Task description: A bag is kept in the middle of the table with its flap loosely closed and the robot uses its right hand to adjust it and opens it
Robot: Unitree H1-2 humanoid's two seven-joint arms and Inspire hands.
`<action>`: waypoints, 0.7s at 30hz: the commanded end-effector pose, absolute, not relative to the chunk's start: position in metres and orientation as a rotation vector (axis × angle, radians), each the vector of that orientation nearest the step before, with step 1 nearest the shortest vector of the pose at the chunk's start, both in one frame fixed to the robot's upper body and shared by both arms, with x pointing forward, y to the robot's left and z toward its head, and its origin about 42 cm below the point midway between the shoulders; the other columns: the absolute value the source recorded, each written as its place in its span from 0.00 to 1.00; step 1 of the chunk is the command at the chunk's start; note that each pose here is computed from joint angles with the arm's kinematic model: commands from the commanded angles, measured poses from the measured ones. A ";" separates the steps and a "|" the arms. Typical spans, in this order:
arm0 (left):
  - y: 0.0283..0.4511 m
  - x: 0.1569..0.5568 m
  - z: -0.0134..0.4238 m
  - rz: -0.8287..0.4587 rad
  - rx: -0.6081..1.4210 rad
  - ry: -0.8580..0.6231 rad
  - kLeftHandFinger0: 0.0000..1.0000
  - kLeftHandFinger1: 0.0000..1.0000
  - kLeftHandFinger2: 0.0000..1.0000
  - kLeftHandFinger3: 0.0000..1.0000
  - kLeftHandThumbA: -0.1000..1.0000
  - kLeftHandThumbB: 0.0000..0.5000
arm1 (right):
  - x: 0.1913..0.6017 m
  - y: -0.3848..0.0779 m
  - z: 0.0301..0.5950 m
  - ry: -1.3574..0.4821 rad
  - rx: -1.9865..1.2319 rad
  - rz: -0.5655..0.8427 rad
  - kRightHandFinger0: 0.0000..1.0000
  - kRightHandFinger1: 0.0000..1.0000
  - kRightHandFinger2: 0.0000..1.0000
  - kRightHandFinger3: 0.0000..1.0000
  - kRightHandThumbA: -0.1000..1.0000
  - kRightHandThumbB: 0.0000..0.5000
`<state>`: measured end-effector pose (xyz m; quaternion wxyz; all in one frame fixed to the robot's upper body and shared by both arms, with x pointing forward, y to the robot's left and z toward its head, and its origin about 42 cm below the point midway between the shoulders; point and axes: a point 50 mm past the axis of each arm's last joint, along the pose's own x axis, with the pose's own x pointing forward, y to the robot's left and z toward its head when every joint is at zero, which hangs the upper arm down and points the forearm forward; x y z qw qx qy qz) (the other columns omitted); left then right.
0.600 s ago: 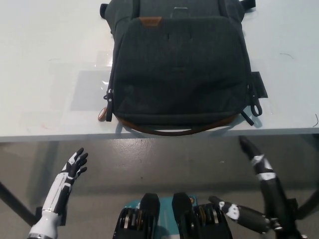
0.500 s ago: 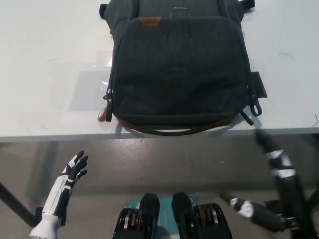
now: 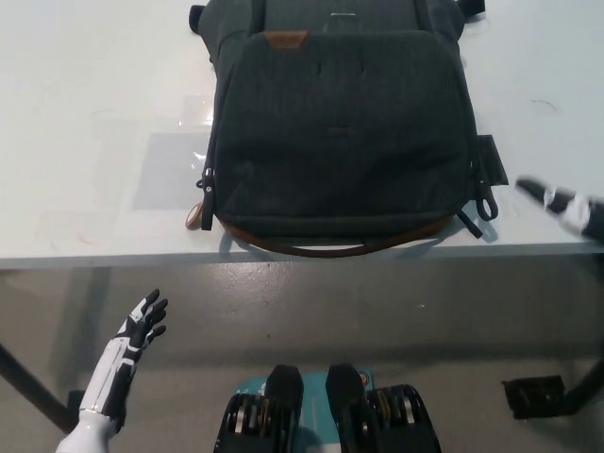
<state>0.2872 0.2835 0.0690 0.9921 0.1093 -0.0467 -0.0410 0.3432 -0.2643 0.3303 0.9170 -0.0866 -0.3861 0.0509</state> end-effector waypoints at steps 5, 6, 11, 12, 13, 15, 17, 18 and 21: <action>0.284 0.267 0.068 -0.100 0.230 -0.133 1.00 1.00 1.00 1.00 1.00 1.00 | 0.425 -0.275 0.380 -0.632 -0.044 0.249 1.00 1.00 1.00 1.00 1.00 0.68; 0.284 0.267 0.068 -0.102 0.227 -0.131 1.00 1.00 1.00 1.00 1.00 1.00 | 0.435 -0.273 0.383 -0.624 -0.039 0.254 1.00 1.00 1.00 1.00 1.00 0.74; 0.285 0.268 0.066 -0.106 0.240 -0.136 1.00 1.00 1.00 1.00 1.00 1.00 | 0.485 -0.263 0.394 -0.543 0.036 0.347 1.00 1.00 1.00 1.00 1.00 0.74; 0.285 0.267 0.066 -0.104 0.231 -0.131 1.00 1.00 1.00 1.00 1.00 1.00 | 0.493 -0.260 0.395 -0.517 0.053 0.365 1.00 1.00 1.00 1.00 1.00 0.81; 0.285 0.266 0.066 -0.104 0.225 -0.129 1.00 1.00 1.00 1.00 1.00 1.00 | 0.500 -0.257 0.397 -0.493 0.078 0.383 1.00 1.00 1.00 1.00 1.00 0.82; 0.285 0.265 0.066 -0.102 0.224 -0.126 1.00 1.00 1.00 1.00 1.00 1.00 | 0.508 -0.253 0.398 -0.466 0.121 0.416 1.00 1.00 1.00 1.00 1.00 0.83; 0.285 0.266 0.065 -0.103 0.226 -0.133 1.00 1.00 1.00 1.00 1.00 1.00 | 0.521 -0.248 0.400 -0.424 0.186 0.470 1.00 1.00 1.00 1.00 1.00 0.84; 0.285 0.266 0.065 -0.103 0.225 -0.133 1.00 1.00 1.00 1.00 1.00 1.00 | 0.526 -0.246 0.400 -0.403 0.221 0.484 1.00 1.00 1.00 1.00 1.00 0.86; 0.287 0.266 0.066 -0.104 0.229 -0.135 1.00 1.00 1.00 1.00 1.00 1.00 | 0.541 -0.235 0.402 -0.350 0.250 0.552 1.00 1.00 1.00 1.00 1.00 0.93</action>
